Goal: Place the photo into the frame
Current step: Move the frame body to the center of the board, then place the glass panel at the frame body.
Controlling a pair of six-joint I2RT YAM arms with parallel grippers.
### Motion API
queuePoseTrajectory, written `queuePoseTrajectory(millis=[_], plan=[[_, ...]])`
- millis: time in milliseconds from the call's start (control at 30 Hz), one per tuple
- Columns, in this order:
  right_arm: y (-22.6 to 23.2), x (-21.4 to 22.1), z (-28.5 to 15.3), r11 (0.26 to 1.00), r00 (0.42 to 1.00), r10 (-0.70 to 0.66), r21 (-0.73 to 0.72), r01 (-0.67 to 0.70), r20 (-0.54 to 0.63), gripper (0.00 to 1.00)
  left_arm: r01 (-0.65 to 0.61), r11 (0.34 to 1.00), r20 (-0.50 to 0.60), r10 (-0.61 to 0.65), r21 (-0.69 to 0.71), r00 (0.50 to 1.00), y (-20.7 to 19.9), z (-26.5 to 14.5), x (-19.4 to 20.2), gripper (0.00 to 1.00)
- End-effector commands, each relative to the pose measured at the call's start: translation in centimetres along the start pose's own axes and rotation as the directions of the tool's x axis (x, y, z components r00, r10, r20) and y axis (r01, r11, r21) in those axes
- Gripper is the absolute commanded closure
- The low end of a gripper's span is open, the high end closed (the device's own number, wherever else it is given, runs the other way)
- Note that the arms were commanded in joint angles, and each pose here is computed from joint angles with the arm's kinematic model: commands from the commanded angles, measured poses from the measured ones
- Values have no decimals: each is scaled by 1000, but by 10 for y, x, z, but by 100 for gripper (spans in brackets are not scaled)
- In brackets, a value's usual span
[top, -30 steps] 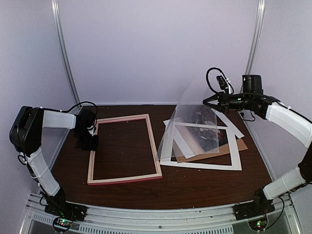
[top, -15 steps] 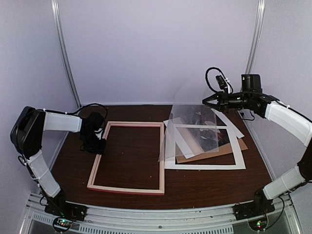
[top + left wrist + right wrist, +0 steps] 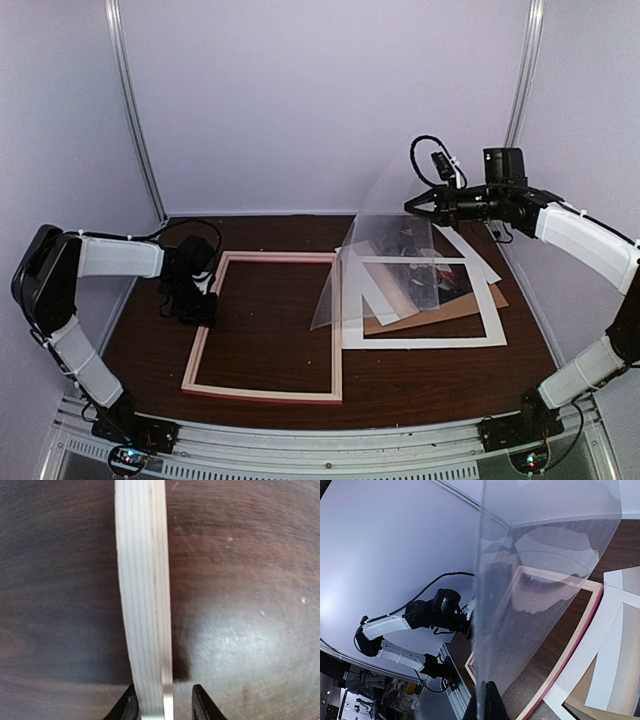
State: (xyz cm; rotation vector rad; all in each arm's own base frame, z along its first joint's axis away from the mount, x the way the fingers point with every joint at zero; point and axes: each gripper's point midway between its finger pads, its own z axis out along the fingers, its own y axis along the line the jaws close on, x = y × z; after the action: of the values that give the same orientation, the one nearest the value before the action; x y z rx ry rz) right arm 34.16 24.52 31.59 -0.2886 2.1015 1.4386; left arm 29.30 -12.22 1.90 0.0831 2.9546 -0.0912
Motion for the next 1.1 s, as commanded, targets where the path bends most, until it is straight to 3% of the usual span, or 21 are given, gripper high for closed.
queuePoseTrajectory(millis=[0,200,367,600,833,967,1067], plan=[[18,-15,11,999,999,-45,-16,45,29,100,34,992,3,-35,119,999,-19,-18,5,62],[30,-11,39,999,999,-44,-31,44,-4,100,36,982,53,-46,185,998,-28,-42,0,55],[46,-6,70,997,998,-43,-59,41,-34,100,34,987,138,-56,157,989,-18,-71,-13,44],[94,7,116,994,996,-55,-103,48,-73,100,134,987,316,-155,86,936,37,-116,-45,30],[156,34,159,971,991,-54,-236,23,-122,100,176,982,425,-189,70,886,72,-153,-64,16],[140,46,180,975,991,29,-216,-56,-128,100,242,970,476,-213,1,853,95,-169,-65,12],[98,65,196,980,983,127,-137,-145,-130,100,268,962,499,-207,-55,842,106,-177,-62,12]])
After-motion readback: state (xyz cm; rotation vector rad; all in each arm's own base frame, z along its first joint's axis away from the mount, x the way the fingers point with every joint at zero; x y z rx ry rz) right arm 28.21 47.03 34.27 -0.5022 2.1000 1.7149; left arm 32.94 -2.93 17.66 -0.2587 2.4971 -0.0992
